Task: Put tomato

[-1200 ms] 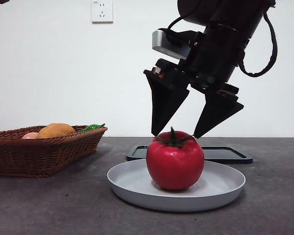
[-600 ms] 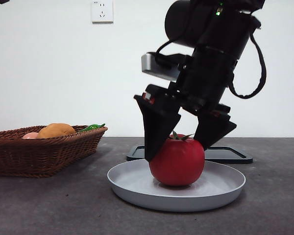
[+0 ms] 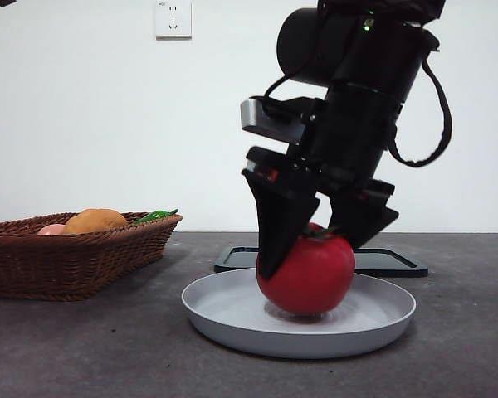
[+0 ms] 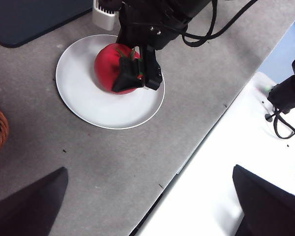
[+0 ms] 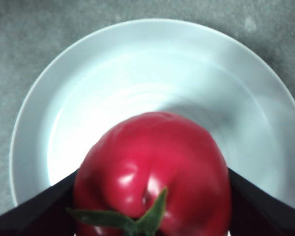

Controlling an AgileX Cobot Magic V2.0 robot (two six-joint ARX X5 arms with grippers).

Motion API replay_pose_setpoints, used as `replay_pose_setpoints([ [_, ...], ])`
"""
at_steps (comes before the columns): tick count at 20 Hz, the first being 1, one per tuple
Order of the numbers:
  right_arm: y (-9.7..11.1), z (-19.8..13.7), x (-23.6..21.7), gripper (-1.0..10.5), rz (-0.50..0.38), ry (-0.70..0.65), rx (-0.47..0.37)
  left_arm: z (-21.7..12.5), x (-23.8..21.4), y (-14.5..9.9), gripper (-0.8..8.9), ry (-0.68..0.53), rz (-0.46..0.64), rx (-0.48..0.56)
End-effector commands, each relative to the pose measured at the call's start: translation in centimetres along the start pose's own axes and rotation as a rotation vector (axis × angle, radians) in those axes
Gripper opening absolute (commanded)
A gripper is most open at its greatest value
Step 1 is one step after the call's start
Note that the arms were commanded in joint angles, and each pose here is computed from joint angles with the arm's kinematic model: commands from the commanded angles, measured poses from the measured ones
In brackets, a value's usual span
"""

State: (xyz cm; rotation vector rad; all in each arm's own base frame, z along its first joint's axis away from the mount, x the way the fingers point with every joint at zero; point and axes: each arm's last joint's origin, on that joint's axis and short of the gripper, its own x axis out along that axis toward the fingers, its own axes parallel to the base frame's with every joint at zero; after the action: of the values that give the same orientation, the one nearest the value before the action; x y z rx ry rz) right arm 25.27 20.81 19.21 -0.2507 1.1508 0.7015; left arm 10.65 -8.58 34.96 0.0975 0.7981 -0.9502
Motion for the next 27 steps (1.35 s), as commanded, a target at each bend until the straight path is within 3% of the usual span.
replay_pose_setpoints([
  [1, 0.6, 1.9, -1.9, 2.5, -0.015, -0.078, -0.012, 0.4, -0.2, -0.2, 5.31, -0.017, -0.010, 0.029],
  [6, -0.2, 5.8, -6.2, 2.5, -0.071, -0.210, -0.037, 0.4, -0.2, -0.2, 5.31, -0.018, -0.010, 0.029],
  [11, -5.3, 8.4, -8.1, 2.5, -0.141, -0.319, 0.054, 0.4, -0.2, -0.2, 5.31, -0.019, -0.010, 0.029],
  [14, -8.7, 9.8, -6.2, 2.5, -0.180, -0.323, 0.099, 0.4, -0.2, -0.2, 5.31, -0.020, -0.010, 0.029],
  [17, -10.9, 10.7, -2.9, 2.5, -0.193, -0.285, 0.102, 0.4, -0.2, -0.2, 5.31, -0.019, -0.010, 0.029],
  [22, -12.5, 10.9, 1.5, 2.5, -0.195, -0.266, 0.111, 0.4, -0.2, -0.2, 5.31, -0.019, -0.010, 0.029],
  [27, -13.2, 10.6, 3.0, 2.5, -0.197, -0.250, 0.121, 0.4, -0.2, -0.2, 5.31, -0.019, -0.010, 0.029],
])
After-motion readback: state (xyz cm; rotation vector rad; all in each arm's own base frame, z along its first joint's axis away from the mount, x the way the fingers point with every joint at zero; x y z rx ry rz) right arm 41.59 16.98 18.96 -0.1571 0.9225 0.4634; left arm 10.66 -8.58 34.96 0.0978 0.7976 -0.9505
